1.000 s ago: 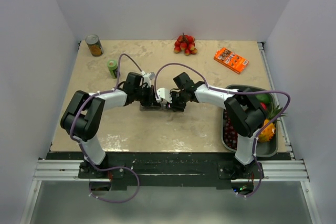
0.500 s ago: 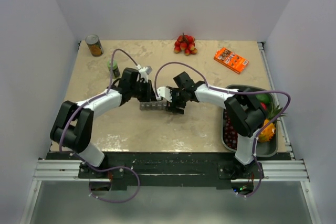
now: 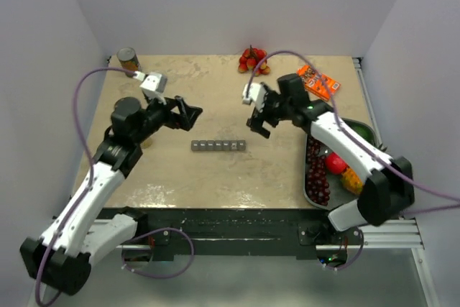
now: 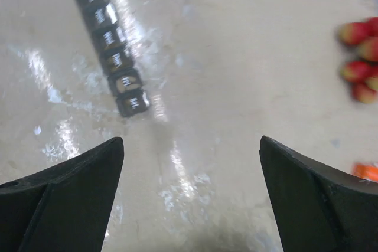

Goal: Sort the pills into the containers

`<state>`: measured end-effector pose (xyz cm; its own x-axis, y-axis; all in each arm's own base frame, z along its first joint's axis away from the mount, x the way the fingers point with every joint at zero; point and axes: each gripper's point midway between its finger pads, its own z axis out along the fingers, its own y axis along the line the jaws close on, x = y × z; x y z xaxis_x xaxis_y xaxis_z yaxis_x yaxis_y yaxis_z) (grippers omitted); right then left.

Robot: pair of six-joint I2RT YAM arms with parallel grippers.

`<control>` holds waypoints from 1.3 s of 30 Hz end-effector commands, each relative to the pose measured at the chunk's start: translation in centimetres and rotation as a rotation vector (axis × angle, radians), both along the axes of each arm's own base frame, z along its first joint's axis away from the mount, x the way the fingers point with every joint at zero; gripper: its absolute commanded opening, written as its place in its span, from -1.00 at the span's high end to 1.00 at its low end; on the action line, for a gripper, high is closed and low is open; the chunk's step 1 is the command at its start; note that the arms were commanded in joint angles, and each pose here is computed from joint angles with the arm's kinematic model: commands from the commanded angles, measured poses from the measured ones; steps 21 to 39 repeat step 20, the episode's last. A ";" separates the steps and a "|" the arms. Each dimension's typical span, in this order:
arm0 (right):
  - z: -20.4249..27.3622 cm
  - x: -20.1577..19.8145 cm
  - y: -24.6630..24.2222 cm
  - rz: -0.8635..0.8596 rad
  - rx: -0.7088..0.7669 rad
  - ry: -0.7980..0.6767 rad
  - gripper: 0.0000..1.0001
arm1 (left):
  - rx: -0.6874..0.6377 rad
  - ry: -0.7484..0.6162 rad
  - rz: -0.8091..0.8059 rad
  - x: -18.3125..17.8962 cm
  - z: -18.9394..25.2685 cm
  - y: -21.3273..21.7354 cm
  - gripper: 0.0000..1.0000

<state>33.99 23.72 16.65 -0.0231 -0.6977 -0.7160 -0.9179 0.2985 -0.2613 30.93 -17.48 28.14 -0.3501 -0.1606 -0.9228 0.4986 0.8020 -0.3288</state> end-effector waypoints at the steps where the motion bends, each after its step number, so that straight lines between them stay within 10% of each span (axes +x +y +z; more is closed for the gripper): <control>1: 12.2 -0.3 -4.1 -0.252 0.297 -0.095 -0.98 | 0.011 -0.210 0.105 -2.1 5.4 3.2 -0.98; 9: 22.9 -1.8 -11.9 -0.799 0.604 -0.246 -0.98 | 0.026 -0.260 0.142 -5.4 9.0 5.3 -0.98; 39: 25.4 -3.5 -14.0 -0.819 0.652 -0.295 -0.98 | 0.023 -0.262 0.135 -6.9 9.3 5.6 -0.98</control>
